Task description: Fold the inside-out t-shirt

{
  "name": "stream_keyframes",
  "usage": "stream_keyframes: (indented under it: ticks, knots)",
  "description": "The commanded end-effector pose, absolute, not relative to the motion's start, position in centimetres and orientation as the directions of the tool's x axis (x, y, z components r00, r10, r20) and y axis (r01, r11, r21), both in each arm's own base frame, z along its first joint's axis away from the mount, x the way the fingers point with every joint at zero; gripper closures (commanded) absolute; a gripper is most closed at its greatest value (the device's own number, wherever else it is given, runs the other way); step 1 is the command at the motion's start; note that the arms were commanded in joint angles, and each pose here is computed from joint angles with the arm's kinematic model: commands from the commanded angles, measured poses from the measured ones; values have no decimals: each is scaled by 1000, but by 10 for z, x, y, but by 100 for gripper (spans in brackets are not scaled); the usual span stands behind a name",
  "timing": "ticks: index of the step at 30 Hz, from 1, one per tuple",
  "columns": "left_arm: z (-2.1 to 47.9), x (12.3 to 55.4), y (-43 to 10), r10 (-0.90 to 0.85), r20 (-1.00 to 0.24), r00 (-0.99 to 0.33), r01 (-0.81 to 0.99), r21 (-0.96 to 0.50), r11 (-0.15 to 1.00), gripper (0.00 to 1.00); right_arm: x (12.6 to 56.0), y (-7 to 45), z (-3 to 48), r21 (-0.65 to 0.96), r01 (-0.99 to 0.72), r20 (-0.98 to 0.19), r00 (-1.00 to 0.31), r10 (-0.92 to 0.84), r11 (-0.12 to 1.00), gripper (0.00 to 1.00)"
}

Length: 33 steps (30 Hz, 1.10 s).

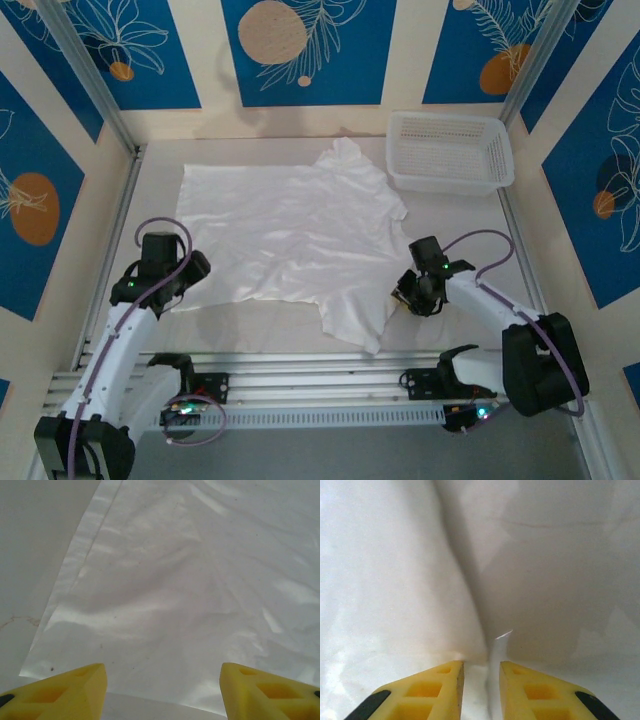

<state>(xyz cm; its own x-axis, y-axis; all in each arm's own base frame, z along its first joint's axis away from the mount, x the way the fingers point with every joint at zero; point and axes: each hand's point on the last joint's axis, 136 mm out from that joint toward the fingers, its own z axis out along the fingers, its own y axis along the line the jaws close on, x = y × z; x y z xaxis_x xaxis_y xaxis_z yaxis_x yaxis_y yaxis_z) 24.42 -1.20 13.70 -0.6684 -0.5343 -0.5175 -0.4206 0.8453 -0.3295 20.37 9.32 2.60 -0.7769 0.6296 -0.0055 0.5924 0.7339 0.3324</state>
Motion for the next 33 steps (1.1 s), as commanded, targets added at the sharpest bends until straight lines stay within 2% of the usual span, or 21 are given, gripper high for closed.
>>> stream_keyframes:
  ticks: [1, 6, 11, 14, 17, 20, 24, 28, 33]
  knots:
    - [142, 241, -10, -549, -517, -657, -439, -330, 836, 39, 211, 101, 39, 386, 560, -20, -789, 614, 733, 72]
    - [138, 241, -10, -556, -510, -656, -445, -333, 831, 39, 213, 94, 30, 354, 570, -43, -782, 622, 741, 64]
    - [138, 241, -9, -541, -516, -664, -437, -319, 841, 39, 218, 97, 22, 351, 564, -28, -792, 610, 748, 62]
    - [137, 240, -8, -539, -513, -668, -443, -308, 842, 38, 219, 101, 18, 356, 568, -8, -792, 610, 742, 67]
    - [133, 237, -6, -552, -504, -665, -463, -301, 833, 38, 220, 101, 21, 361, 567, -14, -791, 612, 741, 80]
    - [131, 228, 2, -581, -479, -658, -522, -266, 810, 38, 217, 88, 33, 337, 583, -68, -768, 637, 739, 90]
    - [124, 206, 14, -608, -440, -661, -596, -184, 782, 39, 213, 68, 50, 373, 604, -173, -700, 693, 704, 97]
    - [110, 184, 16, -623, -373, -688, -630, -120, 768, 39, 210, 56, 60, 408, 615, -209, -656, 725, 675, 100]
    - [87, 164, -2, -675, -234, -700, -657, -159, 737, 41, 217, 49, 75, 482, 579, -274, -614, 740, 658, 100]
